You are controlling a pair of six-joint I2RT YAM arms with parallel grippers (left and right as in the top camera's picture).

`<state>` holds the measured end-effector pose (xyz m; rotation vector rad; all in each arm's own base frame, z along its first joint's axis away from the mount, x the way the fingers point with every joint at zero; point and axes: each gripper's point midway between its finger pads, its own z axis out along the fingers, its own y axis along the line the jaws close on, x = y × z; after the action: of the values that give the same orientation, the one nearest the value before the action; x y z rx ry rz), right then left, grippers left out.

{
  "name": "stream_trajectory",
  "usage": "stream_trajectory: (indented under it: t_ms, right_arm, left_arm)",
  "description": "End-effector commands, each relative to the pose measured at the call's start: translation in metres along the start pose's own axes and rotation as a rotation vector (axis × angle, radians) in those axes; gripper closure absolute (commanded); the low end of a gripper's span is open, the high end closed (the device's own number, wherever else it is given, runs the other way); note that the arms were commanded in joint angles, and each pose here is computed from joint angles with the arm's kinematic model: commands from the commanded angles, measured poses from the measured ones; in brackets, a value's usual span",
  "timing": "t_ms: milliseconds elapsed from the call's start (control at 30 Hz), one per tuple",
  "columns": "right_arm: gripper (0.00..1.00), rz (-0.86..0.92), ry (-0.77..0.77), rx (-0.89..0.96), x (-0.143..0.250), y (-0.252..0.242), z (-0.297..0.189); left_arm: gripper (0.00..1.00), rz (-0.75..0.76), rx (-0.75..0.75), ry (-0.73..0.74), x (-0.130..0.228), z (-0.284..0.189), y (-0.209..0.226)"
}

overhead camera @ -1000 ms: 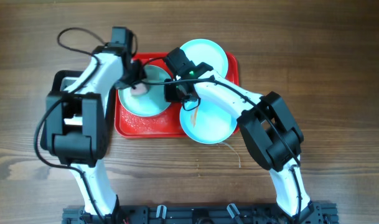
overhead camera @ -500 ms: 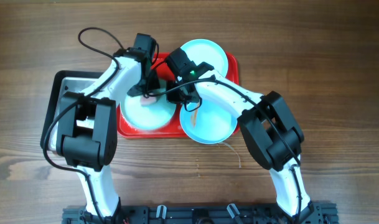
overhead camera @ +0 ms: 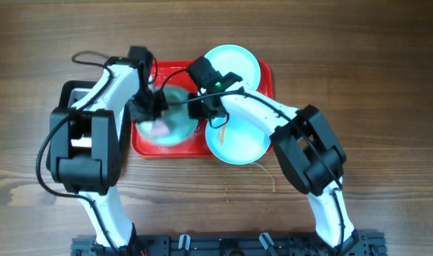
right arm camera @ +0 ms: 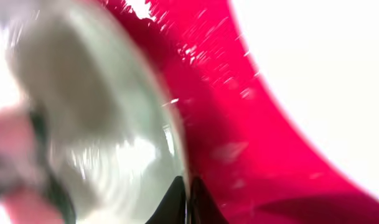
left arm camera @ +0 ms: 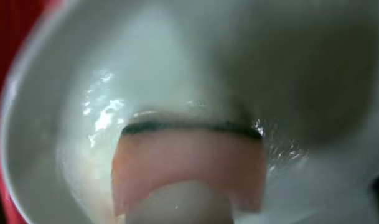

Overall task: Clean dirty plates on tray and stack at the side
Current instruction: 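Hold the plate with the right gripper and scrub it with the left sponge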

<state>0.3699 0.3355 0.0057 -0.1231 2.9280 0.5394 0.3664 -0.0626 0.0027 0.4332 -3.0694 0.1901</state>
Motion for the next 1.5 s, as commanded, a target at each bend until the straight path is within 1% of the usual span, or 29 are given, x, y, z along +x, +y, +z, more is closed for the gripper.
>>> stream_trajectory:
  t_ms: [0,67,133,233,300,433,533,633,733,800,900,1033,1100,1167,1200,1233,1467]
  right_arm:
    - [0.96,-0.014,0.024,-0.042,0.005,0.013,0.005]
    - [0.96,-0.014,0.025,-0.041,0.005,0.012,0.005]
    - [0.96,-0.014,0.025,-0.041,0.005,0.012,0.005]
    - [0.96,-0.014,0.024,-0.042,0.005,0.013,0.005]
    - [0.96,-0.017,0.024,-0.041,0.005,0.013,0.005]
    - [0.96,-0.025,0.025,-0.041,0.005,0.012,0.005]
    - [0.96,-0.025,0.025,-0.041,0.005,0.012,0.005]
    - [0.96,-0.025,0.025,-0.041,0.005,0.012,0.005]
    - [0.96,-0.026,0.034,-0.054,0.007,0.015,0.005]
    - [0.96,-0.032,0.044,-0.07,0.009,0.017,0.005]
    - [0.96,-0.035,0.07,-0.109,0.013,0.024,0.004]
    - [0.94,-0.038,0.106,-0.186,0.019,0.037,0.001]
    - [0.81,-0.035,0.108,-0.184,0.019,0.037,0.002]
    - [0.79,-0.035,0.111,-0.182,0.02,0.037,0.002]
    - [0.85,-0.037,0.113,-0.181,0.021,0.038,0.002]
    - [0.95,-0.037,0.114,-0.181,0.022,0.038,0.002]
    - [0.96,-0.034,0.111,-0.17,0.021,0.036,0.003]
  left_arm:
    - [0.96,-0.011,-0.08,-0.119,-0.021,0.044,-0.002]
    - [0.96,-0.01,-0.113,-0.212,-0.035,0.045,-0.006]
    - [0.96,0.009,-0.115,-0.257,-0.041,0.044,-0.015]
    - [0.96,-0.002,-0.157,-0.33,-0.049,0.041,-0.019]
    - [0.96,-0.049,-0.232,-0.386,-0.052,0.036,-0.013]
    - [0.96,-0.145,-0.332,-0.414,-0.048,0.031,0.006]
    - [0.96,-0.156,-0.355,-0.349,-0.035,0.033,0.016]
    - [0.96,-0.175,-0.316,-0.177,-0.007,0.04,0.022]
    - [0.96,-0.123,-0.163,0.025,0.021,0.046,0.013]
    - [0.96,-0.096,-0.07,0.132,0.036,0.045,0.009]
    - [0.96,-0.067,0.014,0.232,0.051,0.039,0.01]
    - [0.96,-0.11,0.013,0.26,0.053,0.036,0.023]
    - [0.96,-0.112,0.017,0.249,0.05,0.036,0.023]
    - [0.96,-0.107,0.021,0.239,0.048,0.037,0.021]
    - [0.96,-0.103,0.022,0.236,0.048,0.037,0.02]
    - [0.96,-0.1,0.023,0.233,0.047,0.037,0.019]
    - [0.96,-0.097,0.016,0.217,0.041,0.034,0.018]
